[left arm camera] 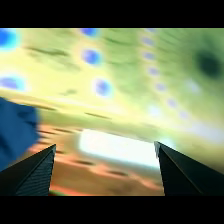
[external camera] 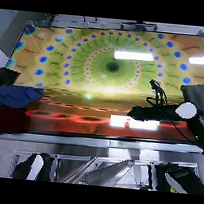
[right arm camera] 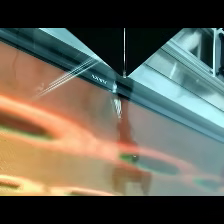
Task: Fold the shirts.
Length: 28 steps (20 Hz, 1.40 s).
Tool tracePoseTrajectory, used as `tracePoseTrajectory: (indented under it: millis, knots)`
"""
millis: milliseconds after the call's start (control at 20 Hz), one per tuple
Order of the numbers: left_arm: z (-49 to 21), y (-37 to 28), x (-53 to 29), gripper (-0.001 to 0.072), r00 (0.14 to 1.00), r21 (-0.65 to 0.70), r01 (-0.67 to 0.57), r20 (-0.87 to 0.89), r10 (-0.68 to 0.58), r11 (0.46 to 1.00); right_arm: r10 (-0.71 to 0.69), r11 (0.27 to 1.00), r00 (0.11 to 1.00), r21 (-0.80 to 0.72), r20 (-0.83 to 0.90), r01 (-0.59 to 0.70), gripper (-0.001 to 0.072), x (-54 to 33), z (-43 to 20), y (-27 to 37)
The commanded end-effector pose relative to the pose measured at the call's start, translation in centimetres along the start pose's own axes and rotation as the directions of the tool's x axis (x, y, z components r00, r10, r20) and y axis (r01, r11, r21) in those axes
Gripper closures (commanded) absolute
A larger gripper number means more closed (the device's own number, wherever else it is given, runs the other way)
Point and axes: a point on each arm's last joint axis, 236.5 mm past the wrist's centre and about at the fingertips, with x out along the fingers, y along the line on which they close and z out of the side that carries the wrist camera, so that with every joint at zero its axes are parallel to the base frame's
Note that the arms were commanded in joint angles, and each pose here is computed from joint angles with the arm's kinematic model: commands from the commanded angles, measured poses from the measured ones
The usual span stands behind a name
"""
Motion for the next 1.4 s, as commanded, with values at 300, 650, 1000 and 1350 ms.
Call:
tracePoseTrajectory:
  millis: [300, 650, 1000, 1350]
  knots:
    - [-3.5, 23.8, 10.7, -0.0009, 0.912, -0.232, -0.304, -0.350, 0.212, 0.924, 0.001, 1.000, 1.000, -0.004, 0.011, -0.001, 0.0697, 0.0, 0.2, 0.0]
    - [-10.8, 29.0, 15.8, -0.0008, 0.862, -0.339, -0.331, -0.488, 0.137, 0.881, 0.001, 1.000, 1.000, -0.006, 0.009, -0.001, 0.0697, 0.0, 0.2, 0.0]
    - [-10.8, 28.6, 18.1, 0.0708, 0.866, -0.315, -0.320, -0.480, 0.141, 0.893, 0.002, 1.000, 1.000, -0.006, 0.009, -0.002, 0.0697, 0.0, 0.2, 0.0]
    - [2.9, 8.9, 16.8, 0.0693, 0.875, -0.391, 0.278, -0.275, -0.399, 0.878, 0.000, 1.000, 0.999, -0.005, 0.035, 0.000, 0.0697, 0.0, 0.8, 0.0]
